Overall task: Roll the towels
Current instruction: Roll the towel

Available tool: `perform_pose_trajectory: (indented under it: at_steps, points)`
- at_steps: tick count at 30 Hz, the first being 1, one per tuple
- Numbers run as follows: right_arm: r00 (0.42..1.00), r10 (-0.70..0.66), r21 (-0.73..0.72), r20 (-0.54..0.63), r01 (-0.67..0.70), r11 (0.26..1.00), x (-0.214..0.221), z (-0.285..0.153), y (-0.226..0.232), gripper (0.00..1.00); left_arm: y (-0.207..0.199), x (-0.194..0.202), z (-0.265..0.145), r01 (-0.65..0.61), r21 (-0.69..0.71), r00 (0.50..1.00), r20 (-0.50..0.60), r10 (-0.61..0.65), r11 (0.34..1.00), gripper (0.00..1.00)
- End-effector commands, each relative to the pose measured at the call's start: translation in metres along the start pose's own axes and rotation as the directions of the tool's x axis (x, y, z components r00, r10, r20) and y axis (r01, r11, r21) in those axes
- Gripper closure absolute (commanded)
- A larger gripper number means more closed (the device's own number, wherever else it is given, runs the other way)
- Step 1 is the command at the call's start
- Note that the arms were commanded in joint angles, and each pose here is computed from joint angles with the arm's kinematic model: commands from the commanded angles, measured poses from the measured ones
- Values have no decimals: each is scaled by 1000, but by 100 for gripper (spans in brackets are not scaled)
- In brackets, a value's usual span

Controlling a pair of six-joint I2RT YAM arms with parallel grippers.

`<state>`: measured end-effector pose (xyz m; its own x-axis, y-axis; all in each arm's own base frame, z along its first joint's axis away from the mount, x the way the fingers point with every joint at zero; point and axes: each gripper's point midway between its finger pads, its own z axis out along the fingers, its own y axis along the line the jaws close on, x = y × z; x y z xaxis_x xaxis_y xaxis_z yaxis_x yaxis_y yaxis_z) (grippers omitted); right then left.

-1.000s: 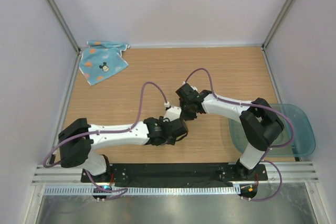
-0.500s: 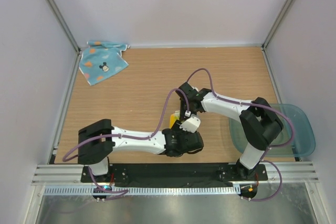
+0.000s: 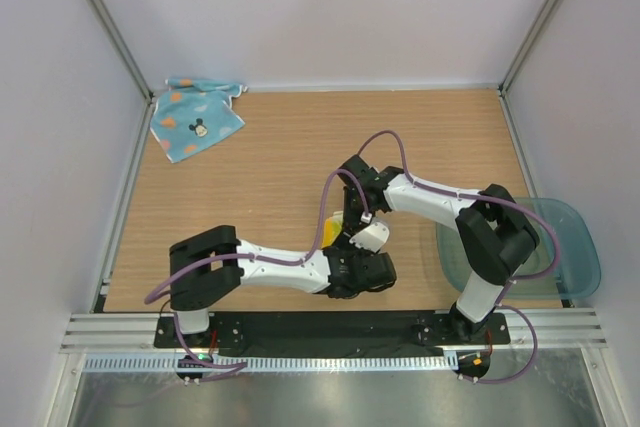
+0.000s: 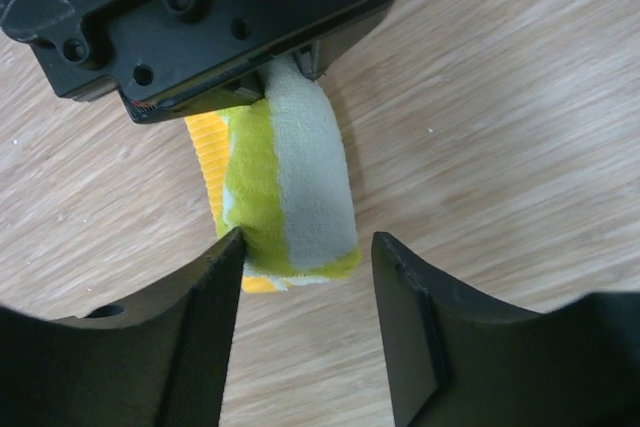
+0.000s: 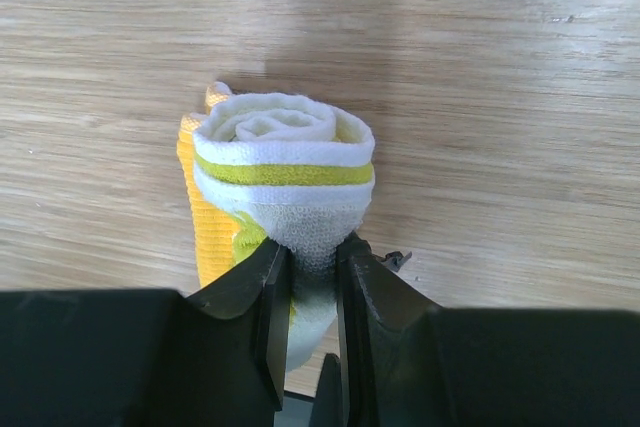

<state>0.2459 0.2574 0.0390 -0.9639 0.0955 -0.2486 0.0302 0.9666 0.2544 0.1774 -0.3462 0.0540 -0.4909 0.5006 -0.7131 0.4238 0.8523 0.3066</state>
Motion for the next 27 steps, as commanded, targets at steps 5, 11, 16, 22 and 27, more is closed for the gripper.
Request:
perform_pose_trajectory:
  at_steps: [5,11,16,22,27]
  points:
    - [998,-22,-53,-64,19,998,11,-6,15,89,20,17,28,21,-15,999,-43,-22,1000,82]
    - [999,5,-45,-49,-7,999,6,-6,11,85,19,18,23,45,34,996,-76,-42,998,100]
    - [998,58,-4,1,-58,998,-9,-11,-10,58,36,35,19,175,84,976,-149,-161,981,100]
    - [994,103,20,35,-103,994,-31,-12,-31,37,36,51,19,360,258,921,-252,-297,897,100]
    - [982,149,64,113,-157,985,-71,-25,-57,29,40,57,20,399,278,902,-292,-318,874,100]
